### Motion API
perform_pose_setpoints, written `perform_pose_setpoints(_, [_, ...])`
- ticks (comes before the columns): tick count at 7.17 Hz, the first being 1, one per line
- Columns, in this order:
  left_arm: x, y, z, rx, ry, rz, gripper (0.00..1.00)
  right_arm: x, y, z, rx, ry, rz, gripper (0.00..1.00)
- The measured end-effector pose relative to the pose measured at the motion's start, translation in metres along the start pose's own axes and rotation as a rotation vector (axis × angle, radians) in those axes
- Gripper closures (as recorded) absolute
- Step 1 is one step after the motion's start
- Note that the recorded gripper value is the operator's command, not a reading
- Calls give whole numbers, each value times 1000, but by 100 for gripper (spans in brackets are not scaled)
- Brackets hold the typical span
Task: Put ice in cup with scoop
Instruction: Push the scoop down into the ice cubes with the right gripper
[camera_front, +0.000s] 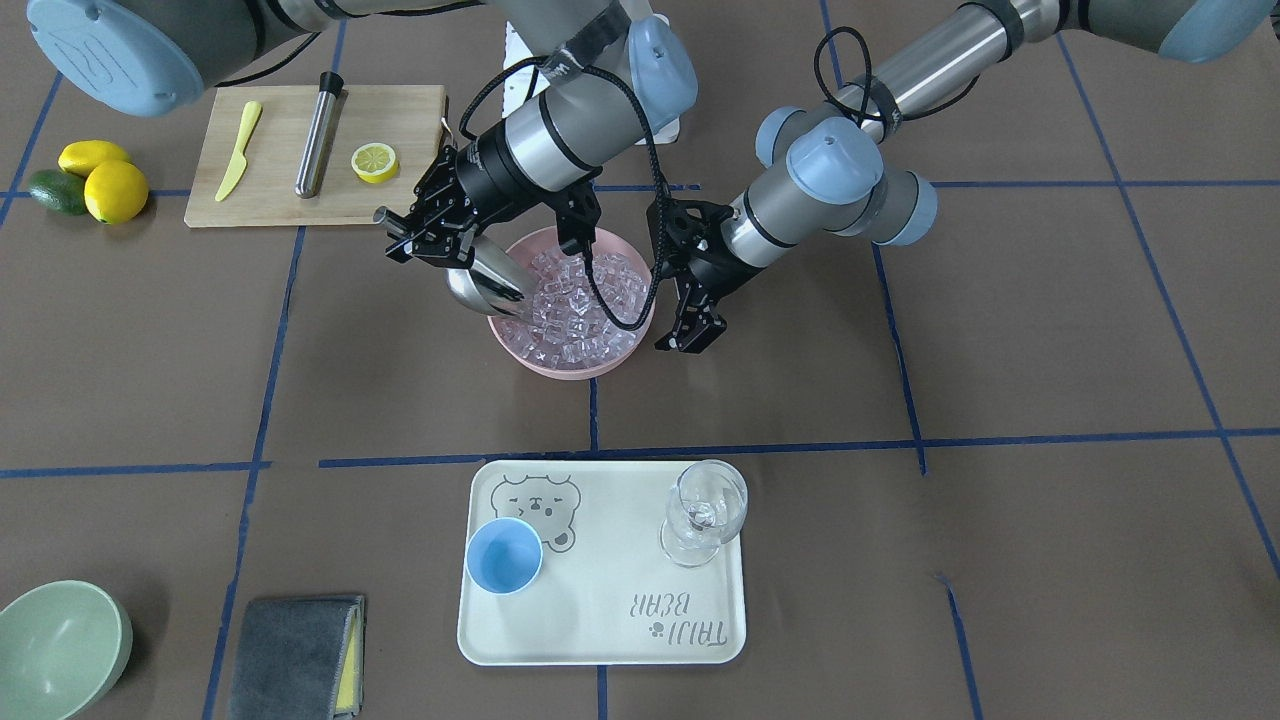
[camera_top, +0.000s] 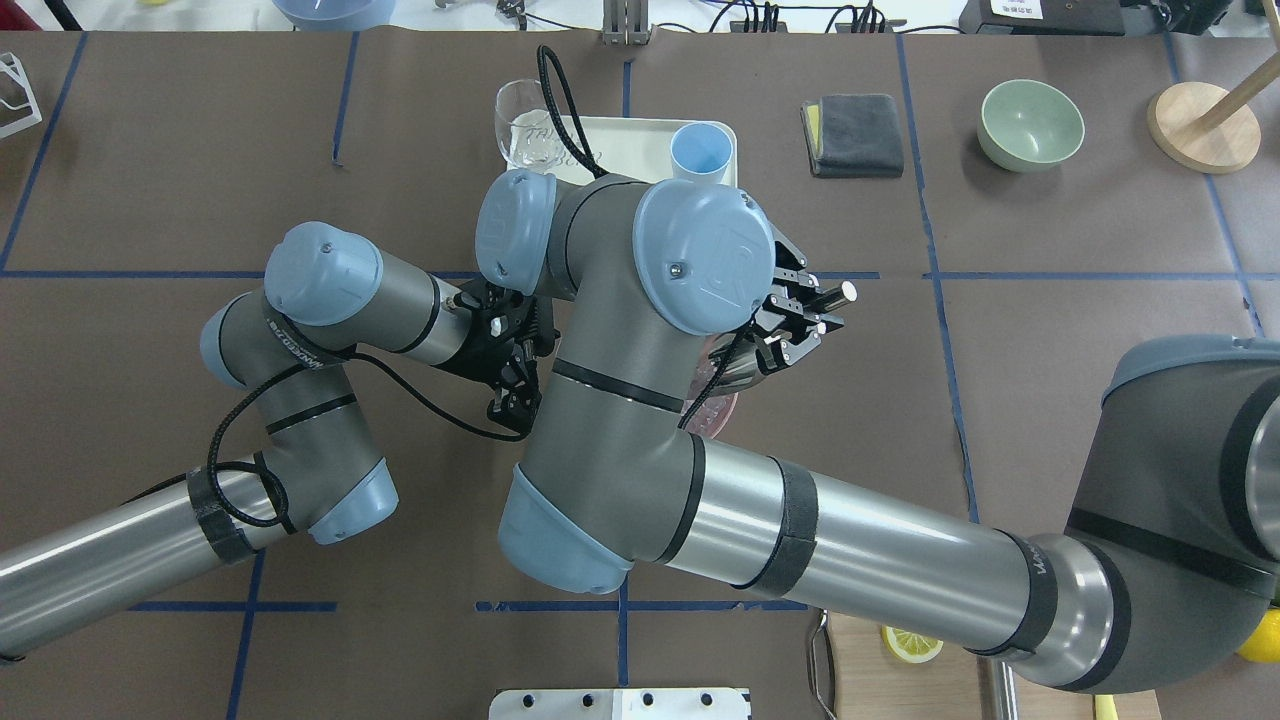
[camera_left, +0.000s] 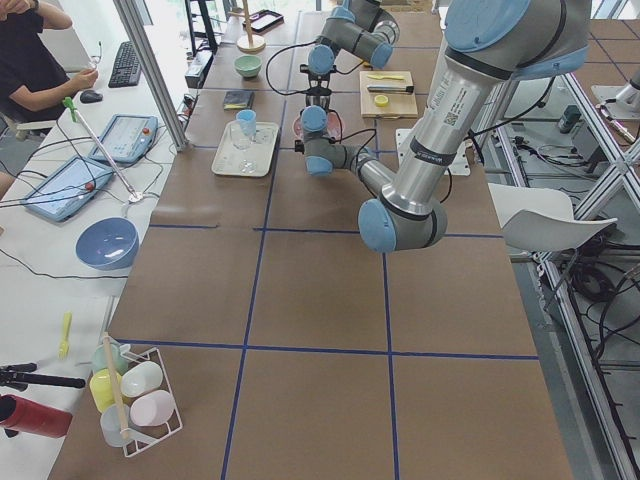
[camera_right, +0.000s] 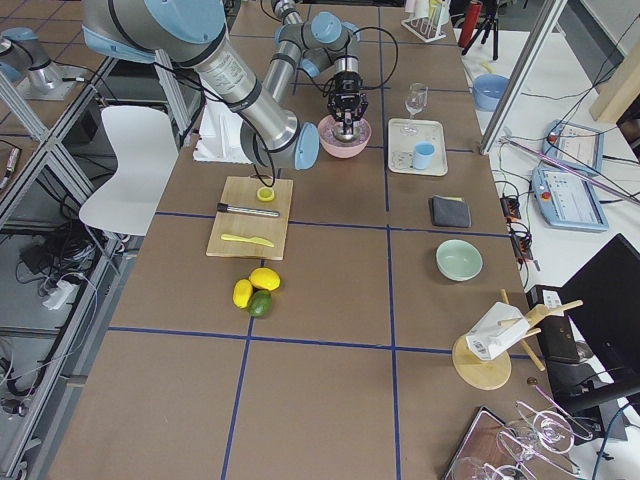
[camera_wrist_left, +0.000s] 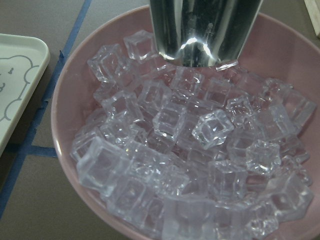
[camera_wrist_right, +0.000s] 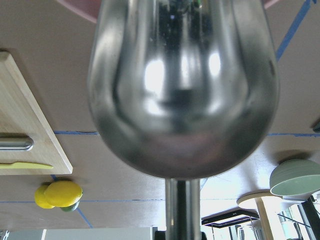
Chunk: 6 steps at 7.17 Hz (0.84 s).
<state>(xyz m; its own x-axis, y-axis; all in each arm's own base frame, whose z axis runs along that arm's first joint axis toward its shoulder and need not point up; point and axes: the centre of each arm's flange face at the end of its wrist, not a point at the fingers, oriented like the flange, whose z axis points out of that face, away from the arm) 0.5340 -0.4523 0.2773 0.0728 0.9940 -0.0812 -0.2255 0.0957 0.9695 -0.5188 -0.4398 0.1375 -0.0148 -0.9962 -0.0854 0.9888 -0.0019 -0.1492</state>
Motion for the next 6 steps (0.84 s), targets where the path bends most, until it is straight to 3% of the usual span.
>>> perform_pose_setpoints(3, [-1, -1, -1, 1, -1, 0, 1, 2, -16, 1, -8, 7, -16, 100])
perform_pose_setpoints(6, [-2, -1, -2, 1, -4, 1, 1, 7, -26, 5, 24, 27, -42, 100])
